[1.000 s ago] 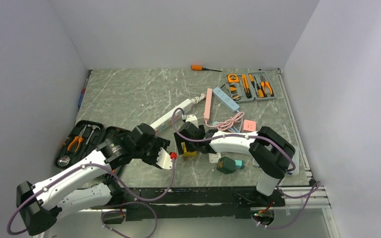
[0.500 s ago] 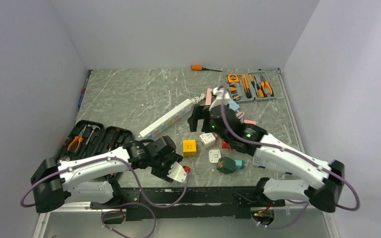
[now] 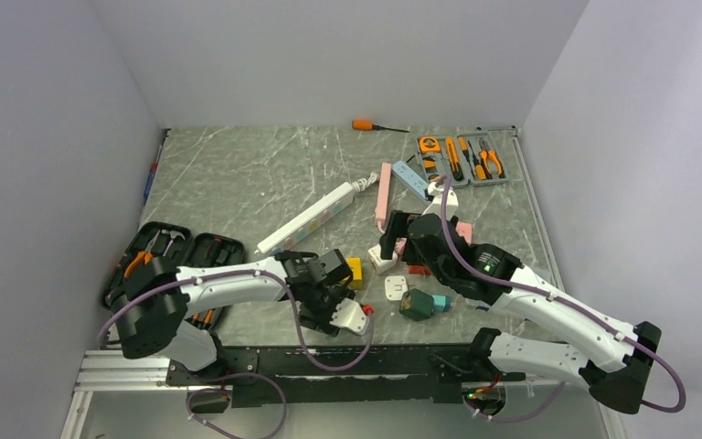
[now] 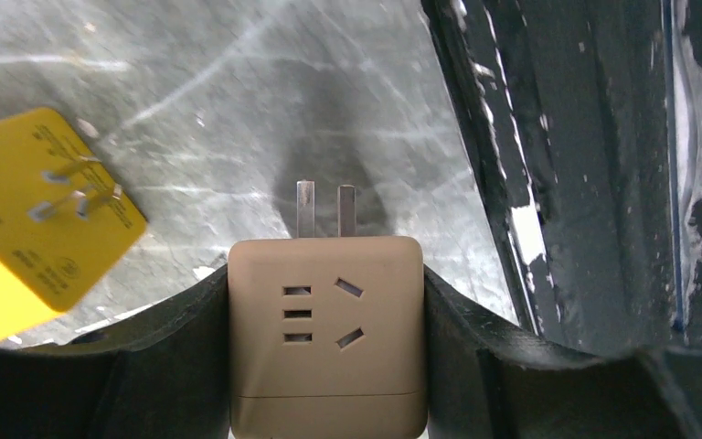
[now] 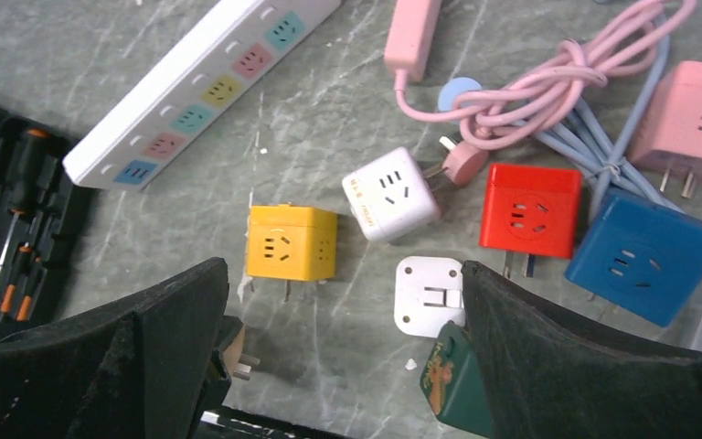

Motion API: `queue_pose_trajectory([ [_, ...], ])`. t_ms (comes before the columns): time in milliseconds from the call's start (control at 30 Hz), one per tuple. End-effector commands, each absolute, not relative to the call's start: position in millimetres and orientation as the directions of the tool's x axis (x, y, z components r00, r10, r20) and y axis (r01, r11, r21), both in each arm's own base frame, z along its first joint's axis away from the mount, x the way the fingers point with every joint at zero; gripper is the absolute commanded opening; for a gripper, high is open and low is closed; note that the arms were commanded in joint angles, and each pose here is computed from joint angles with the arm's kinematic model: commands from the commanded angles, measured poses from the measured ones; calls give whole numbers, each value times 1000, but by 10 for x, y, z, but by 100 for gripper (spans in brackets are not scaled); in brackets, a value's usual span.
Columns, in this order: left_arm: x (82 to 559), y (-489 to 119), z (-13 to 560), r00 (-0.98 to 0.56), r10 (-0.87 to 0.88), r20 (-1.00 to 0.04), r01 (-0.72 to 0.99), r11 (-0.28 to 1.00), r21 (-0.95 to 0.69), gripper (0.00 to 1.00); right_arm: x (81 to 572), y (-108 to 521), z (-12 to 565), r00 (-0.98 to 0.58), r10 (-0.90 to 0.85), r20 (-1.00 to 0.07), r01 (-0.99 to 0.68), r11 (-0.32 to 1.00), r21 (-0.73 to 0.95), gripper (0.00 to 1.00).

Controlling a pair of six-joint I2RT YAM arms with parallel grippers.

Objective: Pull the plug off the socket
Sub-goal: Place the plug at the corner of the board.

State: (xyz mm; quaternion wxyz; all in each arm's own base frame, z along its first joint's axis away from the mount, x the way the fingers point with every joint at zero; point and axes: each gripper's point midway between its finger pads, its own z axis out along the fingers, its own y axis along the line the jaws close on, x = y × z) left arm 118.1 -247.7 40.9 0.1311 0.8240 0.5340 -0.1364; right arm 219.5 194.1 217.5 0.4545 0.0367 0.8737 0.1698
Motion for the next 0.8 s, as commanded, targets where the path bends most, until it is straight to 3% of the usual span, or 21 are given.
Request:
queue_pose_trajectory([
  [0,1294,-2898,639,312,806,-503,944,-322,69,0,2190,1758,2227,-562,245,-790,-23,950,311,100],
  [200,1464,-2954,501,243,830,-502,959,-282,-1,4,2212,1696,2254,-551,240,-799,-6,956,292,100],
  [467,1550,-3157,407,206,819,-535,966,-257,-21,20,2267,1695,2196,-559,232,-796,-5,959,283,100],
  [500,1580,-3193,425,196,814,-547,969,-247,-20,26,2276,1688,2187,-560,230,-796,-4,960,280,100],
  [733,1621,-3267,641,163,786,-596,969,-242,-53,94,2323,1682,2130,-571,235,-787,4,959,284,100],
  [767,1619,-3270,699,154,781,-605,970,-236,-57,99,2329,1681,2125,-572,236,-786,4,958,285,100],
])
